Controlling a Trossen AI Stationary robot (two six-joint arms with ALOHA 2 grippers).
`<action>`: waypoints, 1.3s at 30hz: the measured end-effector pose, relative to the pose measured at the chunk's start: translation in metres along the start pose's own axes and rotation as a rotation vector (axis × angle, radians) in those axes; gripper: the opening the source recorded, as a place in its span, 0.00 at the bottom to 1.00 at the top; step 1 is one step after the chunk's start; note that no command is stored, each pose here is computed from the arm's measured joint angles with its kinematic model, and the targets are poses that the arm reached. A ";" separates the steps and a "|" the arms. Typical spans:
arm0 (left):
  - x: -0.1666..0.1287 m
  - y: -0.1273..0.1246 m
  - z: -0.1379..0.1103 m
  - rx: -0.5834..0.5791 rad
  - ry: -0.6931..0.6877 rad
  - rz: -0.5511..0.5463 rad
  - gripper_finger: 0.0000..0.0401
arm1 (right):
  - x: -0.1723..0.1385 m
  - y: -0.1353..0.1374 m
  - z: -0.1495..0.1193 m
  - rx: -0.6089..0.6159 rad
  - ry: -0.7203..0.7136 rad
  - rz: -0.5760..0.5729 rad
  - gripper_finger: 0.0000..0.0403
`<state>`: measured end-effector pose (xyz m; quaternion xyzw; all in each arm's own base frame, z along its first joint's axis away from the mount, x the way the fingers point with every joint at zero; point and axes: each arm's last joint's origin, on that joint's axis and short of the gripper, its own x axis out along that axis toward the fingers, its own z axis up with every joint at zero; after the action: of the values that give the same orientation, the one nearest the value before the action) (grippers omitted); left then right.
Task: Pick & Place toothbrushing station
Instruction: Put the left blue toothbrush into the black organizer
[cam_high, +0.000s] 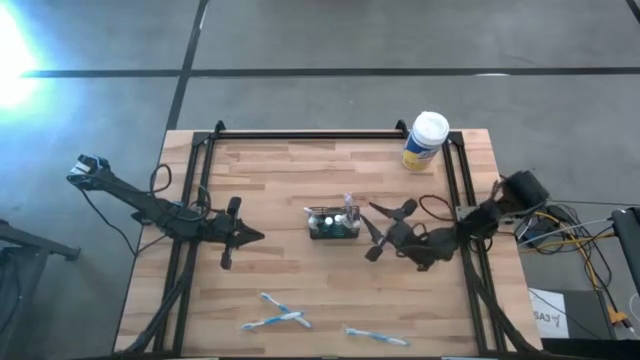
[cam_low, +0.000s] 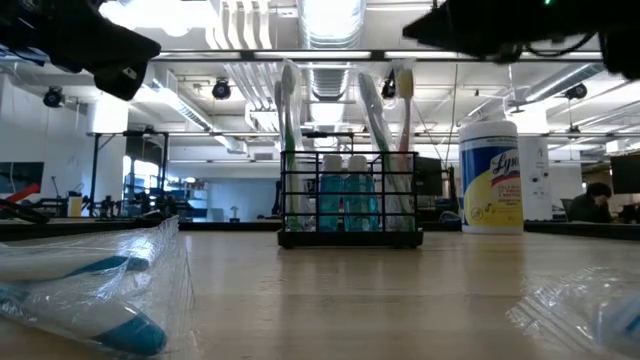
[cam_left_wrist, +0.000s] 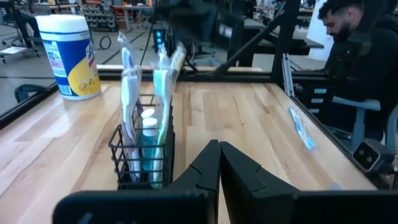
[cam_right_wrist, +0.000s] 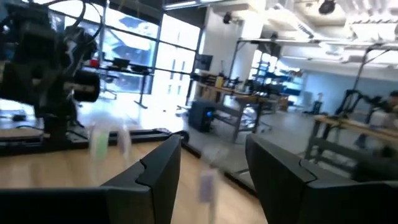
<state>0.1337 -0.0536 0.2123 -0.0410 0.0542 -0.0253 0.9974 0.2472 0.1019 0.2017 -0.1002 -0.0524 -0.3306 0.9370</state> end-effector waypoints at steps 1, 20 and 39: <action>0.000 0.000 -0.001 0.003 0.008 -0.002 0.04 | -0.003 0.000 0.009 -0.012 0.001 -0.003 0.44; 0.027 -0.051 -0.016 -0.229 0.338 -0.245 0.04 | -0.044 0.059 0.041 -0.023 0.396 0.534 0.33; -0.001 -0.045 0.084 -0.148 0.030 0.012 0.04 | 0.082 0.168 0.011 -0.210 0.715 1.041 0.35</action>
<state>0.1401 -0.0920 0.2996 -0.1141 0.0713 -0.0159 0.9908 0.4158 0.1823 0.2001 -0.0873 0.3516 0.1516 0.9196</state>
